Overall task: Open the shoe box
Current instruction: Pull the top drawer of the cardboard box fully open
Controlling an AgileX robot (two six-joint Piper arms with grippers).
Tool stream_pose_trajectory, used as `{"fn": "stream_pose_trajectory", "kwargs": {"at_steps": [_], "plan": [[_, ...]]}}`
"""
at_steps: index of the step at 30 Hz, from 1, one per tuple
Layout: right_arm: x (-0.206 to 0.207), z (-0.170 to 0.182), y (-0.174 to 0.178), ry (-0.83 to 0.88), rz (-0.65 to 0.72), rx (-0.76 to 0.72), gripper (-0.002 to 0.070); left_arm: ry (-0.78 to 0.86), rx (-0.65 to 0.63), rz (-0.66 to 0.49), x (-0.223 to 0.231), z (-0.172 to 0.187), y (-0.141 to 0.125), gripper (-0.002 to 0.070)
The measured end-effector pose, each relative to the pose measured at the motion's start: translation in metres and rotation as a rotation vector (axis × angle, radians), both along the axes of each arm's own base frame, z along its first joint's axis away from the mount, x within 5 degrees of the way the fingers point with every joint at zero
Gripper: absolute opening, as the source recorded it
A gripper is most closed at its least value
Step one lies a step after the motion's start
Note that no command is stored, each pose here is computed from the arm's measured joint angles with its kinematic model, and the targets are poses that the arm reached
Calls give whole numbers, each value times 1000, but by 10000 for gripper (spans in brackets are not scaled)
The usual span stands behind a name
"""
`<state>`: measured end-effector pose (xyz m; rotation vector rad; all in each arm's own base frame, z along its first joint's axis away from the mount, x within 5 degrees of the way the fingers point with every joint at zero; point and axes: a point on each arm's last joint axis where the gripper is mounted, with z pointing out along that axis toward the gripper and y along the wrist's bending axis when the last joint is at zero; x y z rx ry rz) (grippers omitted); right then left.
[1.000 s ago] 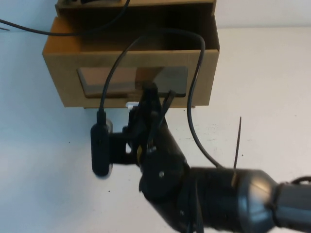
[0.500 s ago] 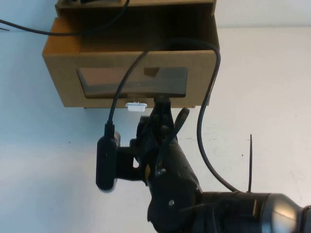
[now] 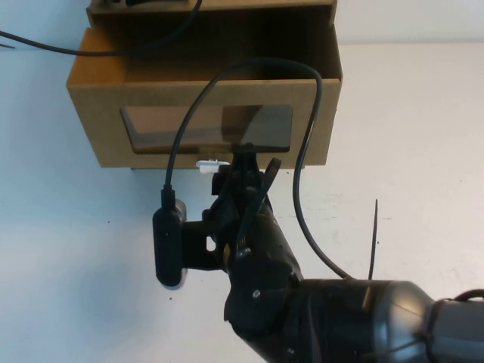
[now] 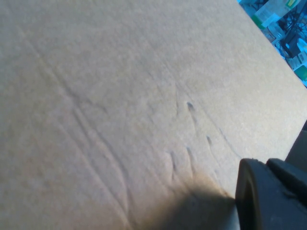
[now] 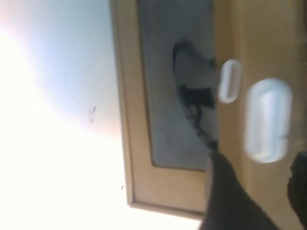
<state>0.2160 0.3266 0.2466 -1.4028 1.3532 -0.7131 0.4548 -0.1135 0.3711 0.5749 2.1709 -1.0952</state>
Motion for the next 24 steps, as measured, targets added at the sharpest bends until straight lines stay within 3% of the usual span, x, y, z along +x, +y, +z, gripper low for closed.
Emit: {"fn": "stream_pose_trajectory", "kwargs": {"at_steps": [7, 15, 17, 20, 24], "plan": [[9, -9, -2, 13, -28, -5, 269, 2, -1, 1, 0, 0, 0, -4], [13, 17, 7, -32, -31, 60, 258, 1, -1, 2, 0, 0, 0, -4], [7, 32, 10, -53, -6, 78, 207, 1, -1, 2, 0, 0, 0, -4], [-14, 62, 12, -66, 97, 131, 67, 1, -1, 2, 0, 0, 0, -4], [-43, 111, 1, -91, 214, 255, 1, 1, -1, 2, 0, 0, 0, -4]]}}
